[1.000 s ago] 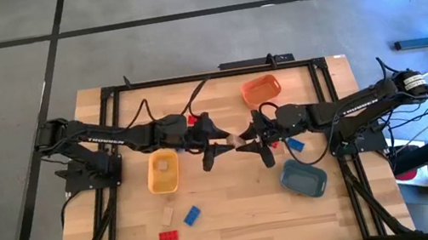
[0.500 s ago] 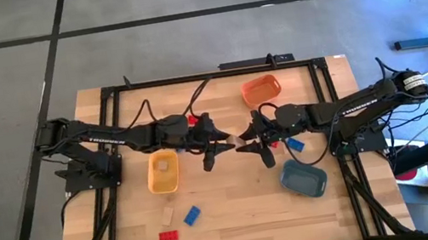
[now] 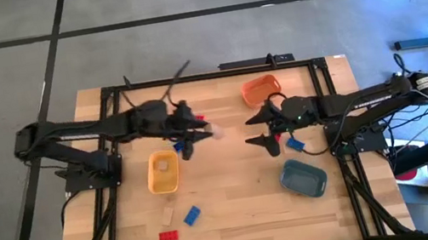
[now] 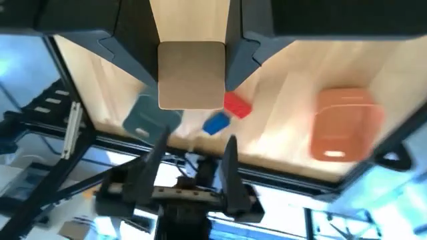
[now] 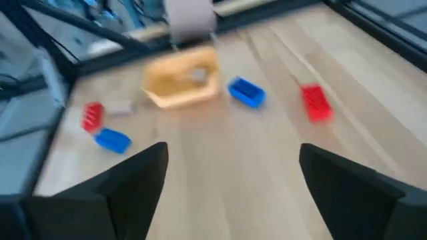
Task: Sort & place blocks by color
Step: Put the top brown block into the yellow bin
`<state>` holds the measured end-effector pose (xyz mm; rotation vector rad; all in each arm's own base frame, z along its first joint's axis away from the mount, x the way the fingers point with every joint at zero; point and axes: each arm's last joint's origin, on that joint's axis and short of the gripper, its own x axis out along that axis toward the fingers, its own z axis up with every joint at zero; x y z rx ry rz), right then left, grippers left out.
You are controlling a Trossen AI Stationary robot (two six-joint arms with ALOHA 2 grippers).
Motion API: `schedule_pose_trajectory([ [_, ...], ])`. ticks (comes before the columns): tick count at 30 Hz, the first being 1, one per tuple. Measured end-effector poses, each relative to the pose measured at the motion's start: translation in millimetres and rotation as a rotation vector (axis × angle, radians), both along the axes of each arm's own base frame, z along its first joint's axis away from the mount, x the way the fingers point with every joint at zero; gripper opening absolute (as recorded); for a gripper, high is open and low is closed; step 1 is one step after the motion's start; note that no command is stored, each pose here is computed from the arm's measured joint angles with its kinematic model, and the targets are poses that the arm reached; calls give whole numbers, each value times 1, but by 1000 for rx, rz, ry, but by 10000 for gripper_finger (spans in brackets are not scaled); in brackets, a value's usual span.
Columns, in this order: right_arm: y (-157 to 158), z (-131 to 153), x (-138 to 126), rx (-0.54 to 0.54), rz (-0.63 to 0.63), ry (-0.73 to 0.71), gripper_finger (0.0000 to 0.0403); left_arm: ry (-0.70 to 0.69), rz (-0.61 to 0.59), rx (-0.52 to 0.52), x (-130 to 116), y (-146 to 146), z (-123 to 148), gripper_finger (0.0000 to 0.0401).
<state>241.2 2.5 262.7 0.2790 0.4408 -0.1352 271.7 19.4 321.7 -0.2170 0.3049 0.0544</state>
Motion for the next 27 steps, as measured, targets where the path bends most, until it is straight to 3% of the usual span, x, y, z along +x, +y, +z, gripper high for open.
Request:
schedule_pose_trajectory([
  [4, -5, -1, -12, -24, -60, 71, 344, 10, 30, -4, -34, -6, -2, 120],
  [9, -8, -2, -14, -7, -93, 93, 345, 38, 65, -112, -76, -20, -32, 120],
  [13, -9, -3, -13, -4, -144, 94, 345, 283, 114, -137, -103, -36, -67, 120],
  [18, -10, -3, -13, 7, -207, 84, 345, 444, 104, -131, -98, -53, -92, 120],
  [27, -11, -3, -14, -5, -242, 80, 345, 772, 108, 37, -78, -74, -134, 120],
])
